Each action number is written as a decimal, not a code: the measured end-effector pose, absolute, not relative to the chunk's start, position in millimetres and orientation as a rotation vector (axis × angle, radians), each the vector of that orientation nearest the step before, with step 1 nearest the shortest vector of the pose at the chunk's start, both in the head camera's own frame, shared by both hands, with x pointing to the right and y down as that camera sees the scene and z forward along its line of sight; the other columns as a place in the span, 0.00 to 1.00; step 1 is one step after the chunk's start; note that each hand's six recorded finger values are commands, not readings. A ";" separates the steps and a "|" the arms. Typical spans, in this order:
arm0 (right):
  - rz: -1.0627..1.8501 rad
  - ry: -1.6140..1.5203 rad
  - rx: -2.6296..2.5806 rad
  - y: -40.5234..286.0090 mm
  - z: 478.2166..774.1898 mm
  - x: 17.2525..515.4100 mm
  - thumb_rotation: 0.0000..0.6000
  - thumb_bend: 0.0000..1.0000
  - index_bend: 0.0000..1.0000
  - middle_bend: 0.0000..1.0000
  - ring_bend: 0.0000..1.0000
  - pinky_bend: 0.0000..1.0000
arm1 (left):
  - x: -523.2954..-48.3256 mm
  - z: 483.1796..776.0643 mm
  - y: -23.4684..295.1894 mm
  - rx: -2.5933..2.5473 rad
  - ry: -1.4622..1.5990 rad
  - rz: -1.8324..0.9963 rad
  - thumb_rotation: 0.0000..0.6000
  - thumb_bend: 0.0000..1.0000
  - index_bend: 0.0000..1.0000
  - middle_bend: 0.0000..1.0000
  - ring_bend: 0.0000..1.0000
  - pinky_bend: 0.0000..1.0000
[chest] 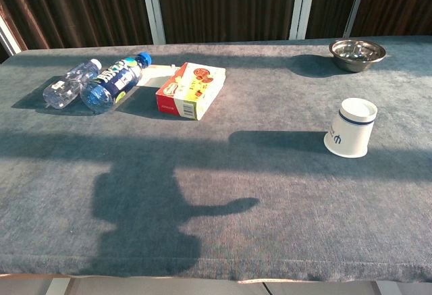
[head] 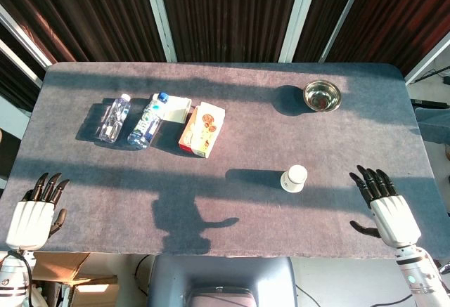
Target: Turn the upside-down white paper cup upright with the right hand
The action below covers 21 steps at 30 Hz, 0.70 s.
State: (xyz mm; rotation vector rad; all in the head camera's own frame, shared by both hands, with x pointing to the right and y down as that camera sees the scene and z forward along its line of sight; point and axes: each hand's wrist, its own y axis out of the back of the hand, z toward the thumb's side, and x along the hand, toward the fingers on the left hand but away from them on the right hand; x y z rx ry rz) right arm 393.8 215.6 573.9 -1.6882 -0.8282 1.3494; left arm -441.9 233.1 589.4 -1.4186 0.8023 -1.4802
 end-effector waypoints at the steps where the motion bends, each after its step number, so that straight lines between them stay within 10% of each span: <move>1: 1.348 -0.829 -1.688 215.4 574.0 393.7 1.00 0.16 0.03 0.00 0.00 0.12 | -441.8 589.8 233.1 -1.423 0.802 -1.481 1.00 0.39 0.19 0.10 0.08 0.37; 21: 1.237 -0.785 -1.798 163.0 616.6 346.9 1.00 0.17 0.13 0.09 0.05 0.22 | -441.4 592.9 233.4 -1.466 0.811 -1.500 1.00 0.39 0.19 0.10 0.08 0.37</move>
